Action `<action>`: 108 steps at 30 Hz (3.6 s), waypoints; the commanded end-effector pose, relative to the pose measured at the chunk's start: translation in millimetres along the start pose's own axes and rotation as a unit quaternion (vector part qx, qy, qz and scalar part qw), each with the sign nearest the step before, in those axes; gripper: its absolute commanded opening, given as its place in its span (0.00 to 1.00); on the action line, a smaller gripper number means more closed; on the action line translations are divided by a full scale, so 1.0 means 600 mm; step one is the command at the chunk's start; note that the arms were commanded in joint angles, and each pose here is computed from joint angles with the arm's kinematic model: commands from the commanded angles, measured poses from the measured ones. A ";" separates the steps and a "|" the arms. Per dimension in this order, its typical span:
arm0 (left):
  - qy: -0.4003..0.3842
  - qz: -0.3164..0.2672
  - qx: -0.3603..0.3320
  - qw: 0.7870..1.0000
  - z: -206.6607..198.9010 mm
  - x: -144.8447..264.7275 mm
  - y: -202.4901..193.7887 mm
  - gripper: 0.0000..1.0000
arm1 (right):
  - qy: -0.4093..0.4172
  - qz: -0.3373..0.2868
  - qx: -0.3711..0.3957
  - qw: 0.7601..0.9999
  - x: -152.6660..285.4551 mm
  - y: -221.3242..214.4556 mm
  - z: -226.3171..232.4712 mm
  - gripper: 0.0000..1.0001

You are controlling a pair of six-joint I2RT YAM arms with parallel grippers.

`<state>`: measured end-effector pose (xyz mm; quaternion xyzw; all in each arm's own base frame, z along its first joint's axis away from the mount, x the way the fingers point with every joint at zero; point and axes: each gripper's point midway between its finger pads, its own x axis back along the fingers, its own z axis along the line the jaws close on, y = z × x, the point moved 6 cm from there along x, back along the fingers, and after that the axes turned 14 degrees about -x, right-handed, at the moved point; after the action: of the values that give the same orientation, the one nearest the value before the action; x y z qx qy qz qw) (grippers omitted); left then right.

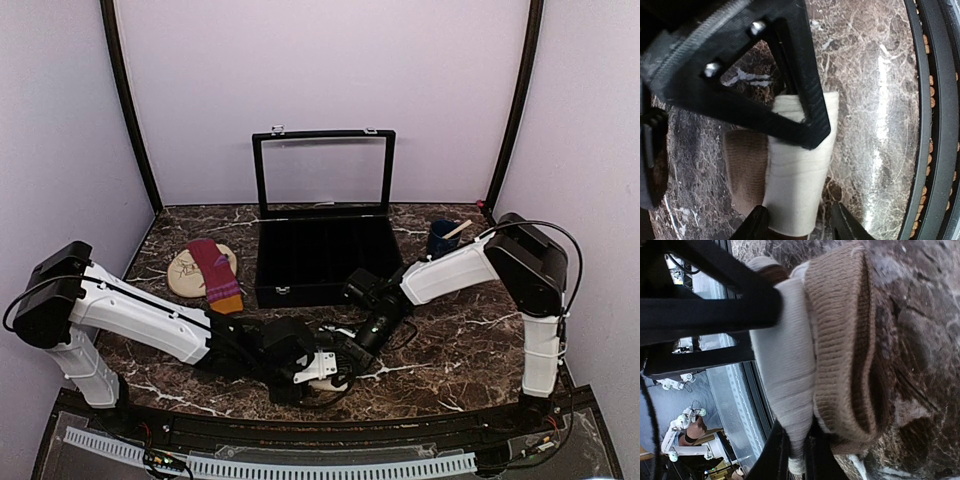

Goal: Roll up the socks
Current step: Roll the sock at the center of the board, then pick up the sock from the center of the board.

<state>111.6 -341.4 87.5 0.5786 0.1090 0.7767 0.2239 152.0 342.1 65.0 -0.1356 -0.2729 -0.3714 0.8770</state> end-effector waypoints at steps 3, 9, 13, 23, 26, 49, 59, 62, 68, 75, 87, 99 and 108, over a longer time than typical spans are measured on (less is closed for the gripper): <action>-0.019 0.017 -0.020 0.999 -0.008 -0.013 0.000 0.44 | 0.012 -0.001 0.001 1.000 0.006 0.010 0.002 0.00; -0.023 0.025 -0.028 0.999 -0.011 -0.022 -0.004 0.35 | 0.014 0.001 -0.002 1.000 0.006 0.009 -0.001 0.00; -0.040 0.031 -0.032 0.998 -0.016 -0.028 -0.005 0.25 | 0.014 0.002 -0.006 1.000 0.006 0.009 -0.005 0.00; -0.092 0.044 -0.007 0.995 -0.029 -0.037 -0.022 0.00 | 0.025 -0.007 -0.012 1.000 0.011 0.013 -0.009 0.19; -0.112 0.041 0.027 0.993 -0.023 -0.037 -0.032 0.00 | 0.039 -0.019 -0.009 0.999 0.018 0.019 -0.005 0.24; -0.242 0.025 0.163 0.956 -0.006 -0.034 -0.059 0.00 | 0.067 -0.111 -0.036 0.991 0.057 0.003 -0.017 0.41; -0.293 0.012 0.211 0.933 -0.002 -0.031 -0.070 0.00 | 0.011 -0.186 -0.012 0.982 0.086 -0.007 -0.023 0.40; -0.313 0.014 0.222 0.923 -0.004 -0.033 -0.073 0.00 | -0.022 -0.206 0.010 0.978 0.098 -0.008 -0.021 0.39; -0.343 0.010 0.245 0.907 0.001 -0.038 -0.077 0.00 | -0.097 -0.253 0.049 0.961 0.126 -0.013 -0.020 0.38; -0.364 -0.001 0.270 0.892 0.015 -0.040 -0.080 0.00 | -0.181 -0.316 0.103 0.925 0.153 -0.033 -0.006 0.38; -0.399 -0.006 0.300 0.866 0.033 -0.049 -0.085 0.00 | -0.302 -0.328 0.252 0.859 0.124 -0.075 0.053 0.38; -0.430 -0.015 0.326 0.842 0.034 -0.053 -0.093 0.00 | -0.342 -0.255 0.364 0.828 0.031 -0.094 0.108 0.38; -0.452 -0.024 0.344 0.823 0.036 -0.053 -0.102 0.00 | -0.367 -0.205 0.429 0.800 -0.031 -0.098 0.134 0.40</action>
<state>158.1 -320.1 57.8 0.8903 0.2858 0.3387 0.1048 71.5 334.0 115.0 0.1649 -0.7064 -0.3279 0.6052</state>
